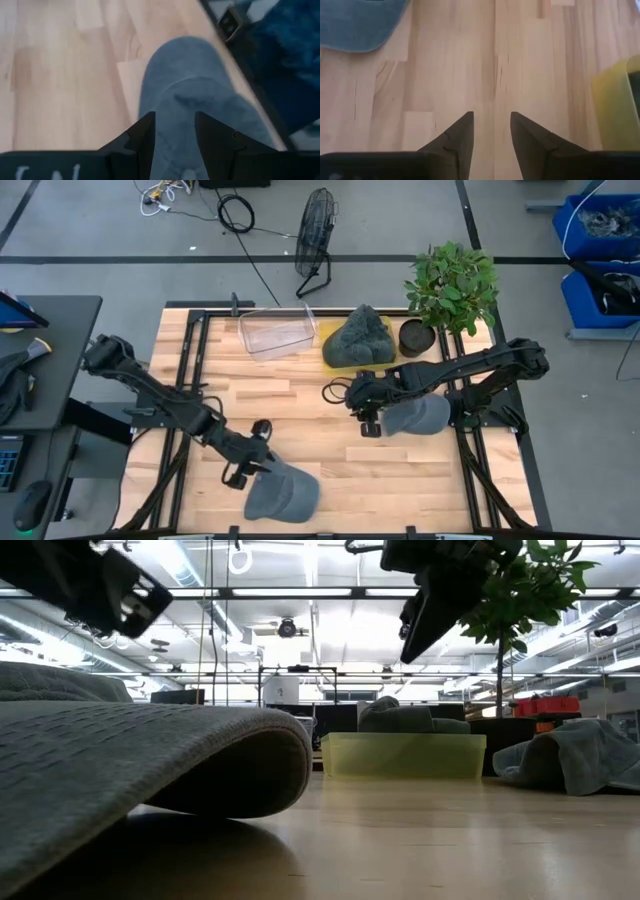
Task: Pick & Place hat
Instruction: Put the bottom gray cap into the transparent bin
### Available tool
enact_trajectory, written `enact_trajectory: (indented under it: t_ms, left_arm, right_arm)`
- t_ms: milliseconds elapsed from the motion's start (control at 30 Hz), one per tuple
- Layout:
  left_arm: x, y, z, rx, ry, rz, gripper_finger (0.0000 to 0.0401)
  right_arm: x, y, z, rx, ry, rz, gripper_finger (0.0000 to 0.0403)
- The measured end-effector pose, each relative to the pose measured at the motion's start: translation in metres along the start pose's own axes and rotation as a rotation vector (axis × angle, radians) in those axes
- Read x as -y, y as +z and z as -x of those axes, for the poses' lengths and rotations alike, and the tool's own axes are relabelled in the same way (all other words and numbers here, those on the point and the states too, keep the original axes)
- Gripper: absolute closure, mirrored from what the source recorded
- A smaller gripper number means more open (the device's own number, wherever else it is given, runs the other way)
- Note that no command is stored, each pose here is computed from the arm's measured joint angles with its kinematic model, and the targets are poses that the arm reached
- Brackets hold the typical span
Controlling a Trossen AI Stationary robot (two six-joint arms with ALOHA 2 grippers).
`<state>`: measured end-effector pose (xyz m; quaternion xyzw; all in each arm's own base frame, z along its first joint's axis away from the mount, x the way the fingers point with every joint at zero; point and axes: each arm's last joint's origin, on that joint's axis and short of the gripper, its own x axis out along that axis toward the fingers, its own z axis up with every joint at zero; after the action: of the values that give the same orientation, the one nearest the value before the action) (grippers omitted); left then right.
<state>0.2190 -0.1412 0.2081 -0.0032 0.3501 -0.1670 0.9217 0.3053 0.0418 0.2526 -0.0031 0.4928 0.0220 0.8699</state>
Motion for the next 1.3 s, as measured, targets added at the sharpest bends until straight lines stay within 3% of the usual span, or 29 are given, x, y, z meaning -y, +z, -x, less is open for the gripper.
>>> enact_trajectory:
  t_ms: [267,467,900,1033,1200,1300]
  left_arm:
    - [-0.01,0.0,-0.028,-0.004,0.083,0.015,0.025]
    - [-0.012,0.004,-0.031,-0.042,-0.082,0.059,0.0225]
    - [-0.021,-0.021,-0.066,-0.205,-0.022,0.057,0.022]
    - [-0.02,-0.027,-0.071,-0.241,-0.048,0.037,0.0258]
    - [-0.029,-0.018,-0.063,-0.207,-0.056,0.064,0.0376]
    - [-0.039,-0.004,-0.046,-0.133,-0.015,0.093,0.0386]
  right_arm:
    - [0.0,0.002,0.0,0.018,0.001,0.052,0.027]
    - [0.0,0.002,0.0,0.019,0.001,0.048,0.027]
    - [0.001,0.003,0.0,0.028,-0.037,0.048,0.027]
    - [0.001,0.003,0.0,0.03,-0.037,0.048,0.027]
    - [0.001,0.003,0.0,0.033,-0.037,0.048,0.027]
    - [0.001,0.003,0.0,0.035,-0.041,0.048,0.027]
